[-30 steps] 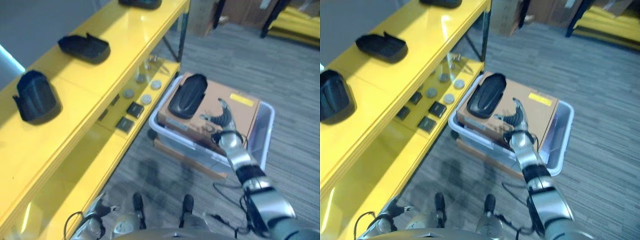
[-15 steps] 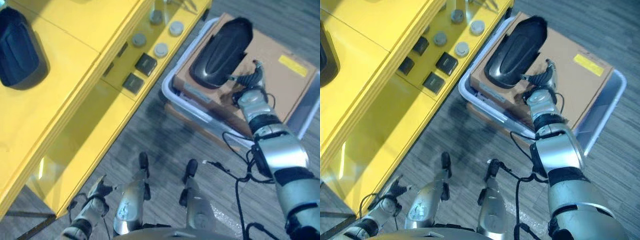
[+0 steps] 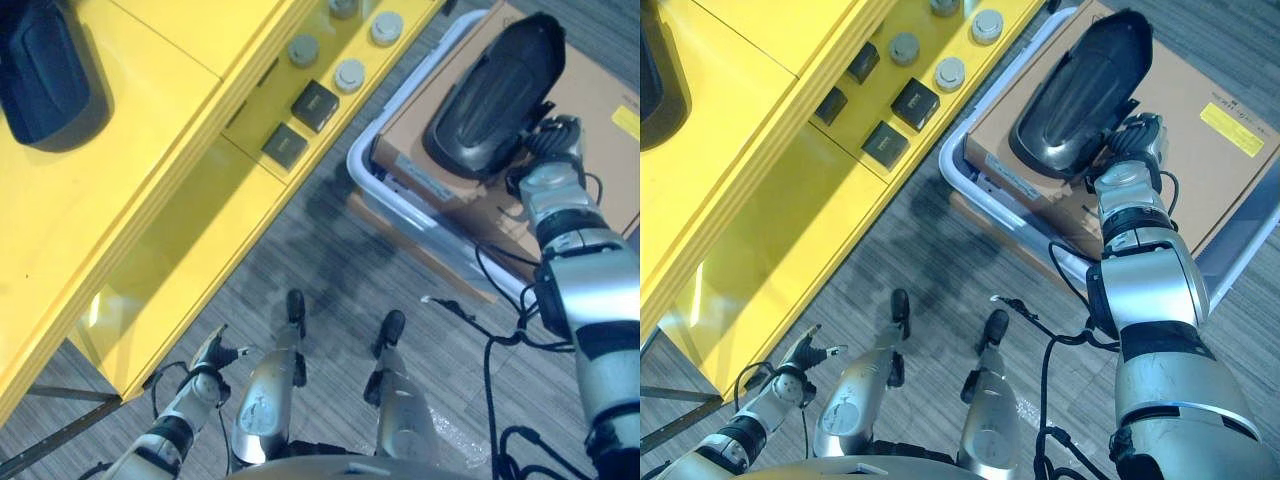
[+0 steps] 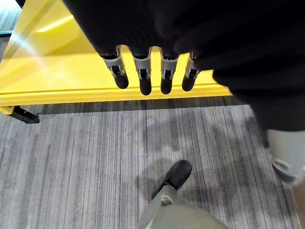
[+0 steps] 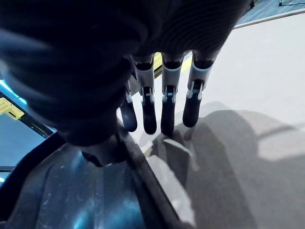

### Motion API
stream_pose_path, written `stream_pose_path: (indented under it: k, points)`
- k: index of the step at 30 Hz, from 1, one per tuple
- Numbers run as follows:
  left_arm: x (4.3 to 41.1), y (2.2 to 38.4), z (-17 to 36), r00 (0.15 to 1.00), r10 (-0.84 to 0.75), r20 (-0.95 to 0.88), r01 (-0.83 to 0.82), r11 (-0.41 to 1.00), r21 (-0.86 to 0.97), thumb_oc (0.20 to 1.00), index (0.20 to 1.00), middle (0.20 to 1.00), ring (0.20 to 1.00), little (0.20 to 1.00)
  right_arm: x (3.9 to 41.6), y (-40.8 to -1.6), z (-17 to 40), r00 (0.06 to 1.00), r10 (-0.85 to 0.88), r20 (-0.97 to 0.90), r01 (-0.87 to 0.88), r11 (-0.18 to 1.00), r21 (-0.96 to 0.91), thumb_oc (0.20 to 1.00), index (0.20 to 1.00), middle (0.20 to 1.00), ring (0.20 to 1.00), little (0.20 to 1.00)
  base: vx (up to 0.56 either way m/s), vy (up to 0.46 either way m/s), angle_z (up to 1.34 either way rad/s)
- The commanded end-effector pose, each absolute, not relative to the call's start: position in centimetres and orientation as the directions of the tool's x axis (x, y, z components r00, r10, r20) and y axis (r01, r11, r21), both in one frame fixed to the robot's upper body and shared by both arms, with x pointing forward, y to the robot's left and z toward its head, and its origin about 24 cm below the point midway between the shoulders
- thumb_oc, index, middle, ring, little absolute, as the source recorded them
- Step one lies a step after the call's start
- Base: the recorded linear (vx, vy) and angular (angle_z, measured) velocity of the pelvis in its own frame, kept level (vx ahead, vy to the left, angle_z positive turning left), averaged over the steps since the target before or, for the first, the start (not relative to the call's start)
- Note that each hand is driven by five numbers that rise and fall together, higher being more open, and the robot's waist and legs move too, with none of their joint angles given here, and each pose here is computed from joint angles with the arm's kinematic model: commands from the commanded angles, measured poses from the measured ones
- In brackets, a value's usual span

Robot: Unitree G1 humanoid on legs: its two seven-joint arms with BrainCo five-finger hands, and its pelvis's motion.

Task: Move parts from the plastic box to the shelf.

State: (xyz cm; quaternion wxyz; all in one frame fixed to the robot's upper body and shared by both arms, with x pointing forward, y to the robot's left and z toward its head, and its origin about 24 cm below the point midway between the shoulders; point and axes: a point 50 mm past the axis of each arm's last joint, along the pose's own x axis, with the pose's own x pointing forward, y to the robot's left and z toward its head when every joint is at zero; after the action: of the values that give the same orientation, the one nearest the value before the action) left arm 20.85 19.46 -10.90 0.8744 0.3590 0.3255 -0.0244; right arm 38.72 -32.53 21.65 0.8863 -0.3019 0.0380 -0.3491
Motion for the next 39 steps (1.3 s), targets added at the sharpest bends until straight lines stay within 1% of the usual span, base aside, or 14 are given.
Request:
stream_pose_path:
  k: [1, 7, 10, 12, 13, 16, 18, 21, 23, 27, 30, 32, 35, 39]
  points:
    - [18.5, 18.8, -12.5, 0.739, 0.171, -0.652, 0.375, 0.7, 0.608, 1.0, 1.0, 1.0, 1.0, 1.0, 37.6, -34.8, 21.8, 0.733, -0.667, 0.133, 0.531, 0.439, -0.725, 0.2, 0.2, 0.2, 0.2, 0.2, 0.0, 0.0, 0.0]
    - [18.6, 18.7, -12.1, 0.753, 0.134, -0.644, 0.383, 0.706, 0.595, 1.0, 1.0, 1.0, 1.0, 1.0, 35.7, -37.4, 19.4, 0.716, -0.693, 0.079, 0.397, 0.312, -0.863, 0.2, 0.2, 0.2, 0.2, 0.2, 0.04, -0.02, 0.0]
    - [20.9, 18.0, -9.4, 0.858, 0.03, -0.512, 0.365, 0.666, 0.651, 1.0, 1.0, 1.0, 1.0, 1.0, 35.3, -37.8, 18.7, 0.748, -0.655, 0.109, 0.389, 0.299, -0.872, 0.2, 0.2, 0.2, 0.2, 0.2, 0.05, -0.043, 0.03]
    - [21.3, 17.4, -8.1, 0.883, -0.055, -0.466, 0.388, 0.644, 0.659, 1.0, 1.0, 1.0, 1.0, 1.0, 34.7, -38.4, 18.0, 0.751, -0.652, 0.107, 0.37, 0.281, -0.885, 0.2, 0.2, 0.2, 0.2, 0.2, 0.05, -0.036, 0.0]
    - [21.3, 17.5, -8.1, 0.883, -0.055, -0.466, 0.388, 0.644, 0.659, 1.0, 1.0, 1.0, 1.0, 1.0, 34.7, -38.4, 18.0, 0.751, -0.652, 0.107, 0.37, 0.281, -0.886, 0.2, 0.2, 0.2, 0.2, 0.2, 0.04, -0.041, -0.05]
    - [23.7, 16.7, -4.2, 0.936, -0.154, -0.315, 0.331, 0.687, 0.647, 1.0, 1.0, 1.0, 1.0, 1.0, 35.5, -37.0, 18.1, 0.821, -0.551, 0.145, 0.304, 0.209, -0.929, 0.2, 0.2, 0.2, 0.2, 0.2, 0.05, -0.048, -0.09]
    - [24.2, 16.8, -3.6, 0.944, -0.147, -0.296, 0.309, 0.711, 0.631, 1.0, 1.0, 1.0, 1.0, 1.0, 35.9, -36.1, 18.4, 0.845, -0.51, 0.163, 0.294, 0.187, -0.937, 0.2, 0.2, 0.2, 0.2, 0.2, 0.05, -0.06, -0.19]
    - [27.3, 14.5, 0.8, 0.973, -0.191, -0.128, 0.23, 0.821, 0.523, 1.0, 1.0, 1.0, 1.0, 1.0, 37.2, -32.9, 18.9, 0.909, -0.357, 0.215, 0.279, 0.138, -0.95, 0.2, 0.2, 0.2, 0.2, 0.2, 0.06, -0.102, -0.2]
    - [28.2, 13.2, 1.7, 0.973, -0.205, -0.105, 0.231, 0.863, 0.449, 1.0, 1.0, 1.0, 1.0, 1.0, 37.3, -31.4, 18.8, 0.934, -0.274, 0.227, 0.267, 0.118, -0.956, 0.2, 0.2, 0.2, 0.2, 0.2, 0.04, -0.092, -0.23]
    - [30.1, 9.1, 2.4, 0.95, -0.277, -0.142, 0.304, 0.927, 0.219, 1.0, 1.0, 1.0, 1.0, 1.0, 37.6, -28.4, 19.4, 0.959, -0.128, 0.254, 0.263, 0.064, -0.963, 0.2, 0.2, 0.2, 0.2, 0.2, 0.03, -0.068, -0.26]
    - [31.3, 6.2, 2.7, 0.926, -0.326, -0.189, 0.342, 0.938, 0.057, 1.0, 1.0, 1.0, 1.0, 1.0, 38.1, -26.3, 19.5, 0.966, -0.055, 0.254, 0.256, 0.042, -0.966, 0.2, 0.2, 0.2, 0.2, 0.2, 0.02, -0.045, -0.15]
    - [32.2, 4.4, 2.9, 0.904, -0.36, -0.232, 0.367, 0.93, -0.016, 1.0, 1.0, 1.0, 1.0, 1.0, 38.2, -23.8, 19.7, 0.966, 0.052, 0.254, 0.254, 0.019, -0.967, 0.2, 0.2, 0.2, 0.2, 0.2, 0.02, -0.062, -0.22]
    - [32.8, 3.2, 2.8, 0.892, -0.348, -0.288, 0.319, 0.937, -0.143, 1.0, 1.0, 1.0, 1.0, 1.0, 38.2, -21.5, 19.7, 0.955, 0.133, 0.264, 0.26, 0.044, -0.965, 0.2, 0.2, 0.2, 0.2, 0.2, 0.01, -0.051, -0.25]
    - [33.0, 2.1, 3.2, 0.88, -0.373, -0.295, 0.325, 0.925, -0.199, 1.0, 1.0, 1.0, 1.0, 1.0, 38.1, -20.2, 19.5, 0.949, 0.184, 0.257, 0.252, 0.049, -0.966, 0.2, 0.2, 0.2, 0.2, 0.2, 0.0, -0.036, -0.11]
